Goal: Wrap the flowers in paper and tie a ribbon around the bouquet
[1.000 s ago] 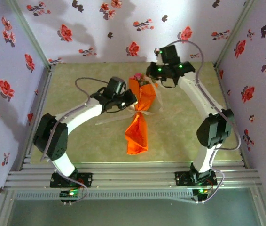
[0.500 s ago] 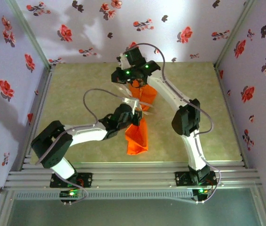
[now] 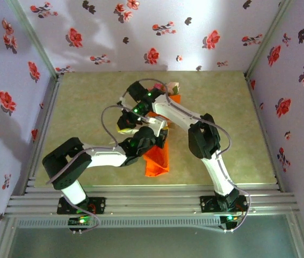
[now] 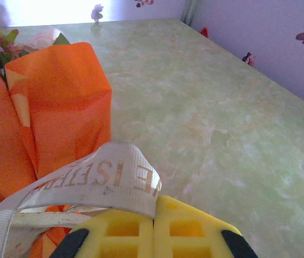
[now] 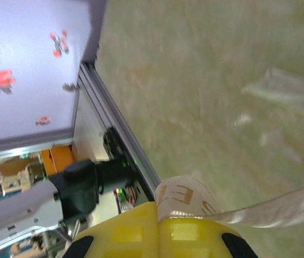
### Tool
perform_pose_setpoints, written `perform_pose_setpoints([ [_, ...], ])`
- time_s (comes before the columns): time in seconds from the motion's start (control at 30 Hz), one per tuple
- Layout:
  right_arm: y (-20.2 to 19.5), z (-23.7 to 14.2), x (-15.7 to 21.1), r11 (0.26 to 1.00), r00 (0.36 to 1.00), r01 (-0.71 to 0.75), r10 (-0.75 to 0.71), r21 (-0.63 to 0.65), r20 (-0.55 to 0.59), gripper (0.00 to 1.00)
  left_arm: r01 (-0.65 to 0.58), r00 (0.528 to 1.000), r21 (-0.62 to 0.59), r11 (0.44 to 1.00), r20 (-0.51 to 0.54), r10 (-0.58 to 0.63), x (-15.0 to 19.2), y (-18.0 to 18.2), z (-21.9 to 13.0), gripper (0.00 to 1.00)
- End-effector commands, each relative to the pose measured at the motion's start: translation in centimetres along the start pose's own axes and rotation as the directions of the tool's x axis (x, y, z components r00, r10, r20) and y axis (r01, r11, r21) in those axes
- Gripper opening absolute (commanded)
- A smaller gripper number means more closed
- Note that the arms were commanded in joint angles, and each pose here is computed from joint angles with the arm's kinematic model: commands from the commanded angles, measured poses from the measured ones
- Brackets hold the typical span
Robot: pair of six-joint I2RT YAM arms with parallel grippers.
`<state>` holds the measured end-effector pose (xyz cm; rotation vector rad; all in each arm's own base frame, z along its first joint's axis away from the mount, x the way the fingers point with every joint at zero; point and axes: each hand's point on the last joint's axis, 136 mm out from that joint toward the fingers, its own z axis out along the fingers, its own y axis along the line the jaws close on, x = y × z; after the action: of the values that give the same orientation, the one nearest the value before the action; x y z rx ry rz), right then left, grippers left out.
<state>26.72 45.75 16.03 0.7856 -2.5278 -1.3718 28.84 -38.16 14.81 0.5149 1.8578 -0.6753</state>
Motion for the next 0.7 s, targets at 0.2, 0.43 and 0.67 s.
perform_pose_setpoints([
  [0.2,1.1,-2.5,1.4,0.999,0.999,0.041,-0.041,-0.005,-0.001,0.48,-0.028,0.999,-0.020,0.999,0.033,0.029,0.0,0.2,0.0,0.00],
  [0.43,1.4,-6.5,-3.0,0.993,0.983,0.045,-0.063,0.108,0.173,0.60,0.013,1.000,-0.022,1.000,0.017,-0.013,-0.3,0.2,-0.1,0.00],
  [0.67,-3.2,-18.6,-6.8,0.900,0.791,-0.296,0.043,0.321,0.610,0.59,0.193,0.977,-0.087,0.977,-0.069,-0.200,-1.4,2.8,-0.8,0.00],
])
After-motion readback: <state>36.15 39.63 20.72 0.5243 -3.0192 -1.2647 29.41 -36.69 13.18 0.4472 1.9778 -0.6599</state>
